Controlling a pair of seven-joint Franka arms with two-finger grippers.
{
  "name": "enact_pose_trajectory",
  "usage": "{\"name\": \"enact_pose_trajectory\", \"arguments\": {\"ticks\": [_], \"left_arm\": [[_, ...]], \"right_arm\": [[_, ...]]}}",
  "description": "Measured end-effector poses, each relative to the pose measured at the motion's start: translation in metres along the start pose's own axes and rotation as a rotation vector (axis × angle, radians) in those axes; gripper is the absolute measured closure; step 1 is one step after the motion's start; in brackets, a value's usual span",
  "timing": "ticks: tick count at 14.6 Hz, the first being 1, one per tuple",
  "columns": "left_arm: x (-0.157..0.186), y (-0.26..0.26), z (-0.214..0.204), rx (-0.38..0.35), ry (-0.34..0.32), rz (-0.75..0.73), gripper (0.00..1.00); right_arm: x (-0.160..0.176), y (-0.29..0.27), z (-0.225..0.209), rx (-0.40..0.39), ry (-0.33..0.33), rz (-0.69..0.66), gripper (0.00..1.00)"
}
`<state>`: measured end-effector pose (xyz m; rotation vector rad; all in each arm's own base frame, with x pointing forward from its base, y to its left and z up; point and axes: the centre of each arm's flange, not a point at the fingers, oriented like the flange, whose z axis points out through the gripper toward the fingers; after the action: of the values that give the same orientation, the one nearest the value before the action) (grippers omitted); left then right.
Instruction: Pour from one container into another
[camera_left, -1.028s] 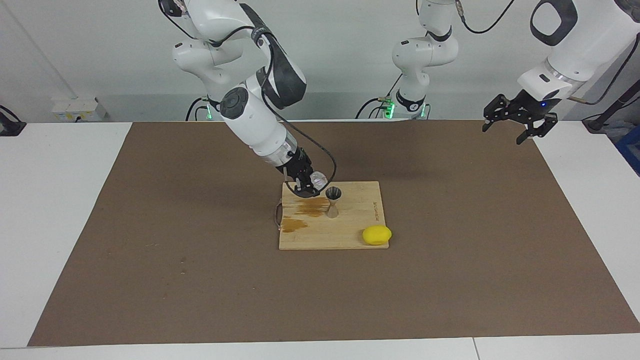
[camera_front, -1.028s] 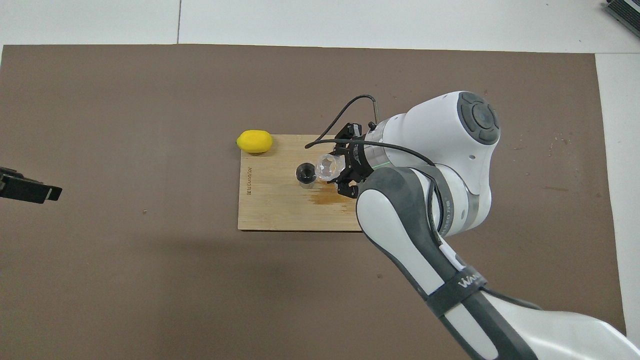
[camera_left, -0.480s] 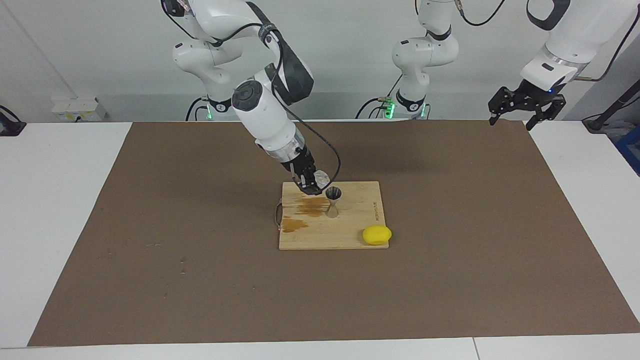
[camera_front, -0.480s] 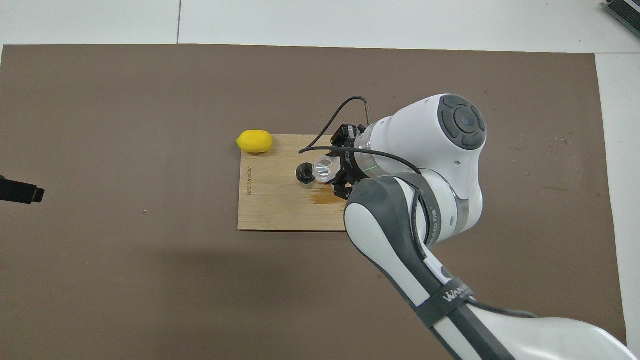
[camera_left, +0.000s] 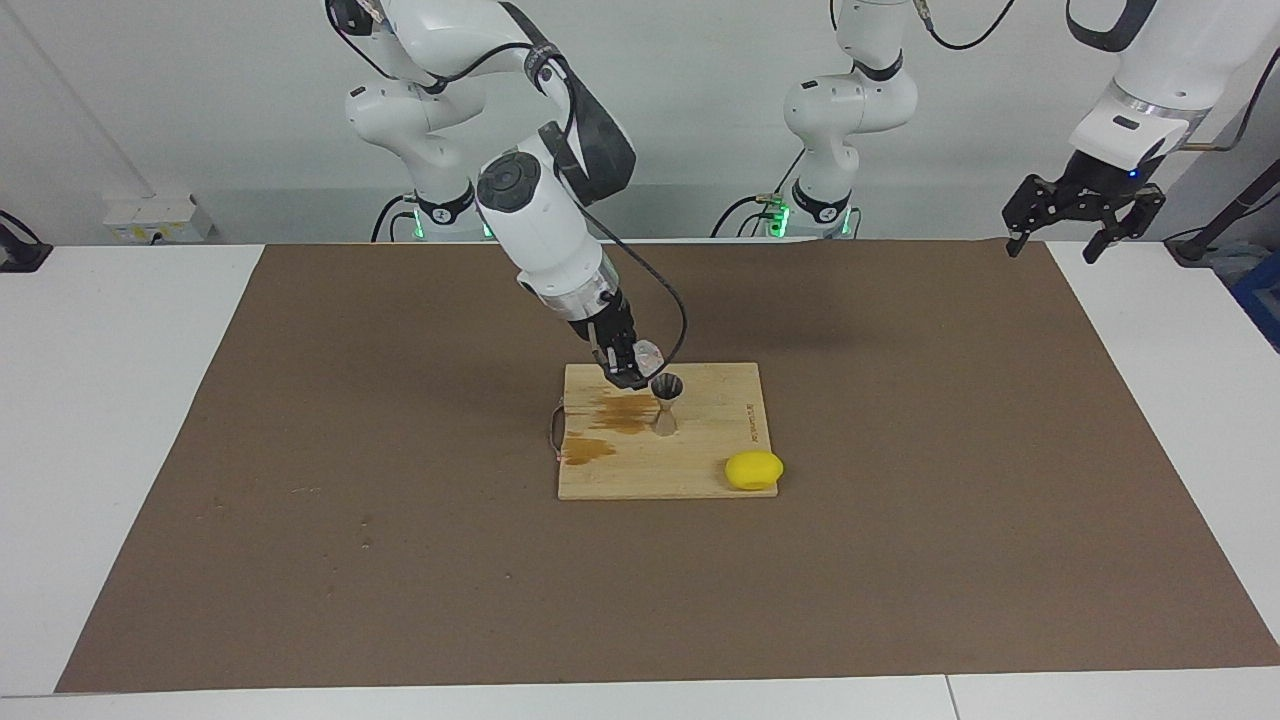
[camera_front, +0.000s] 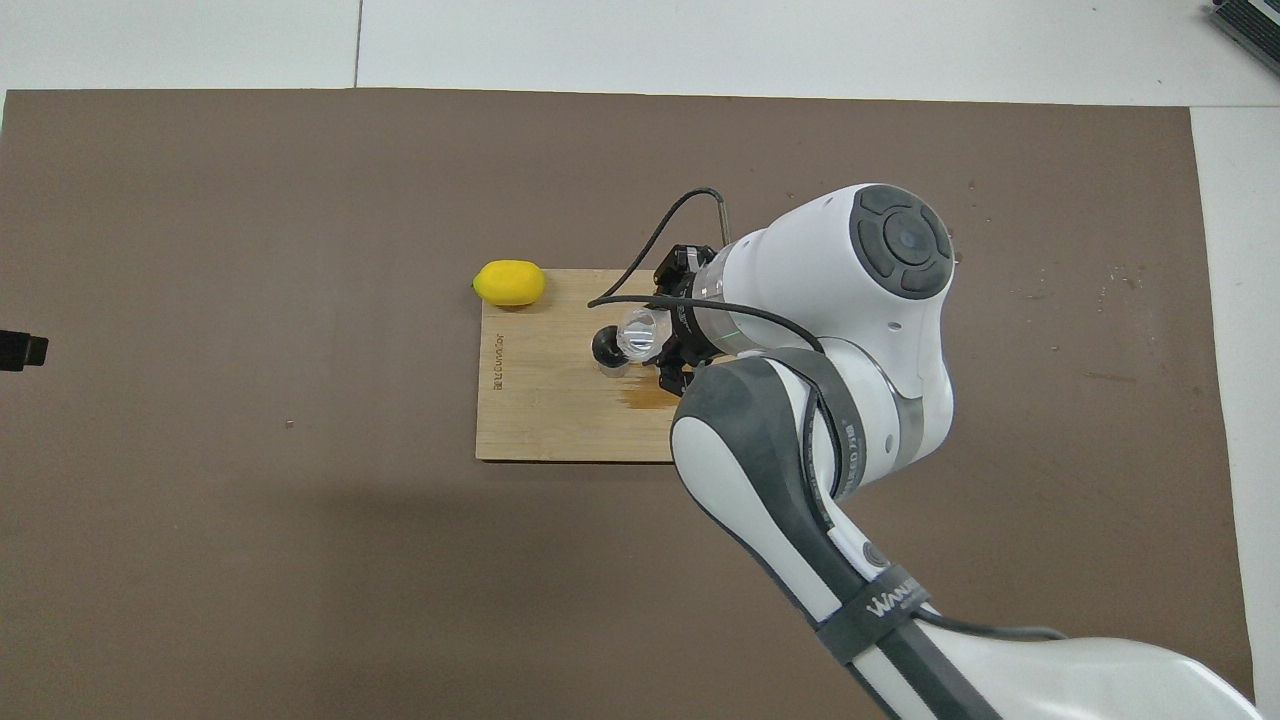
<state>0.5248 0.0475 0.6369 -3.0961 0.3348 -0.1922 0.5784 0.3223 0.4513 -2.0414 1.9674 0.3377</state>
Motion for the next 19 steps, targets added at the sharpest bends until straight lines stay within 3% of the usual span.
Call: {"name": "enact_pose_trajectory", "arguments": {"ticks": [5,9,13,19], "left_arm": [[-0.008,-0.03,-0.002,0.016,0.021,-0.162,0.0],[-0.004,-0.023,0.009,0.013,0.03,-0.227,0.0],[0.004,-0.02,0.009,0.021,0.084,-0.3,0.0],[0.021,-0.01,0.014,0.013,0.066,-0.3,0.0]], "right_arm": [[-0.005,-0.001,-0.002,0.005,0.059,-0.025,0.49],[-0.013,0.001,0.001,0.003,0.098,-0.038,0.49],[-0.017,0.003,0.004,-0.001,0.132,-0.061,0.49],[-0.017,0.002,0.005,0.0,0.141,-0.062,0.49]]}}
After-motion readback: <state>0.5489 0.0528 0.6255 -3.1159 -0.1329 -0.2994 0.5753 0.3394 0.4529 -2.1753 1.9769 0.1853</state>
